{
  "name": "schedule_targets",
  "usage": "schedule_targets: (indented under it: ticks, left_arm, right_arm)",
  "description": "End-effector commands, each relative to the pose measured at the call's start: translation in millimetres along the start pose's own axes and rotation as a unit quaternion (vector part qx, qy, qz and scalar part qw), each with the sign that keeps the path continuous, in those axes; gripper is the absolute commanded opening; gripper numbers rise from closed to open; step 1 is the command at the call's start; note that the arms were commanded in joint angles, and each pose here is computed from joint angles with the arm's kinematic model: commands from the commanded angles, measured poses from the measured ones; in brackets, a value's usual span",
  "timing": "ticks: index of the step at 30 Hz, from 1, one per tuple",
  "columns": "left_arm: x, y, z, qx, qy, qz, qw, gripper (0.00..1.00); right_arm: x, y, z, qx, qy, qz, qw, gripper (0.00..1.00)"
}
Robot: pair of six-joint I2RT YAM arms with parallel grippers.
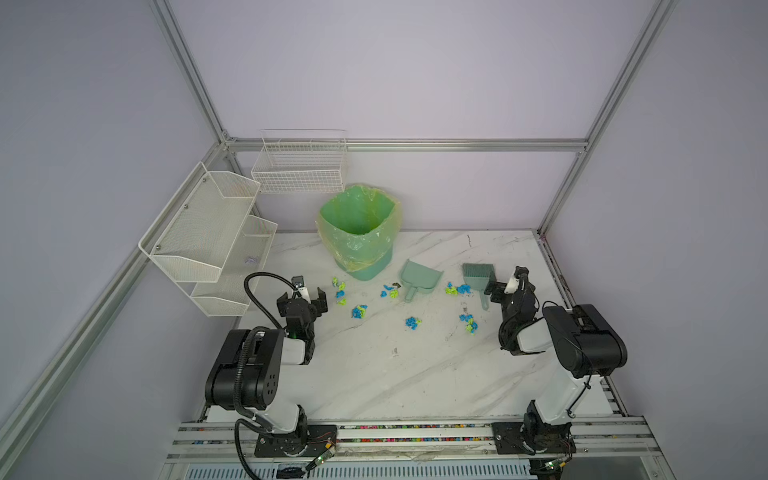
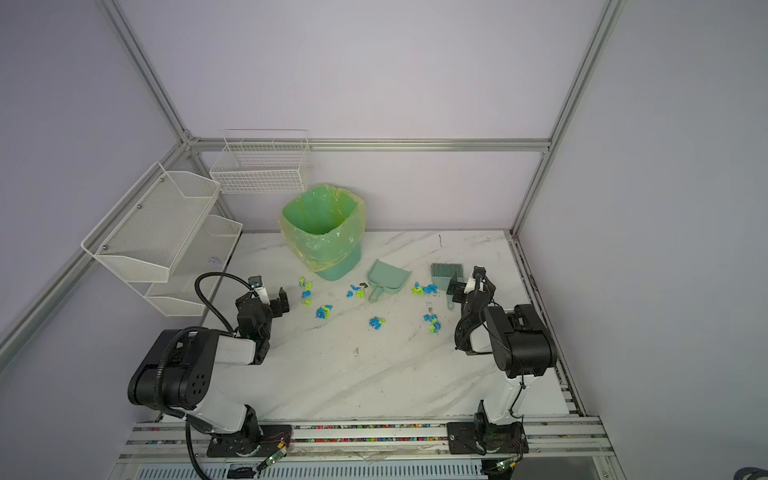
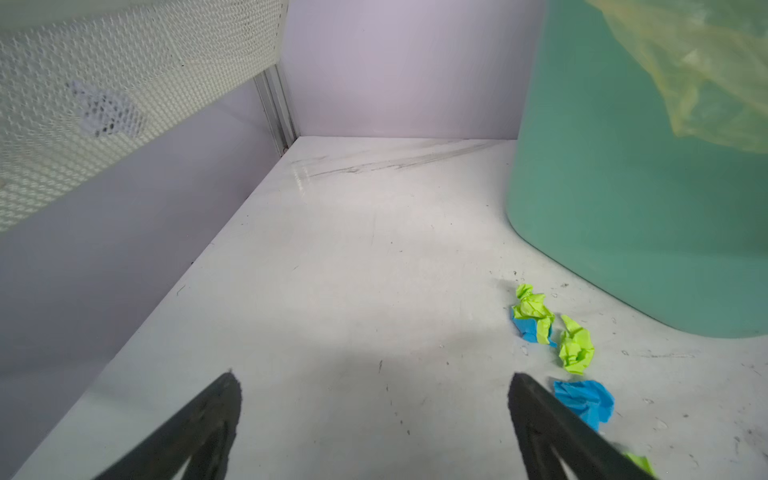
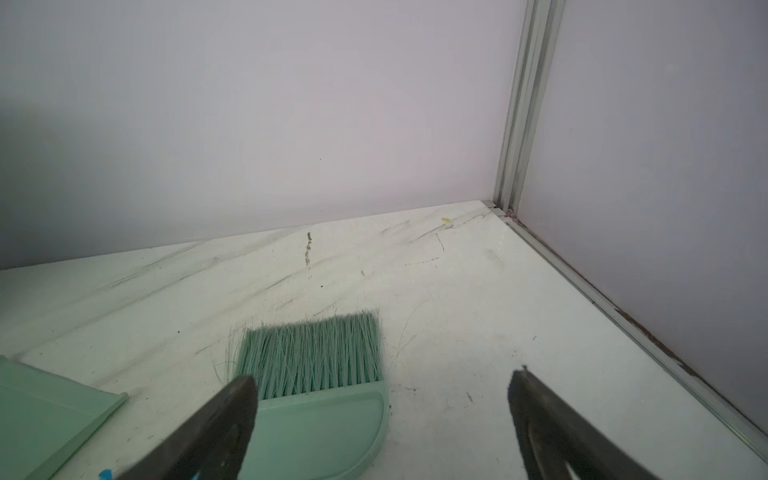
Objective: Sweep away the paper scraps from the table
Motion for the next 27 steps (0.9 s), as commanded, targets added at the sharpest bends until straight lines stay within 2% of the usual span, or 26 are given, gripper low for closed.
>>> schedule_targets:
  ticks: [1,27]
  left_arm:
    - [5.1,7.5,4.1,0.01,0.005,-0.022,1.0,0.99]
    - [4.7,7.7,3.9,0.01,0.005,-0.022,1.0,1.0]
  right_arm:
    - [-0.9,8.2,4.2,0.003,0.007,-0.014,1.0,0.97]
    - [-1.6,7.2,3.8,0.002,0.007,-0.011,1.0,0.97]
Point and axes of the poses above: each gripper's point midway between its finger pads, its own x axis back along the fingers, its own z axis along the line the jaws close on, y = z × x, the point moved 1 cm from there along x, back along the fingers, and after that the axes turned 3 degrees about -x, right-handed, at the moved point
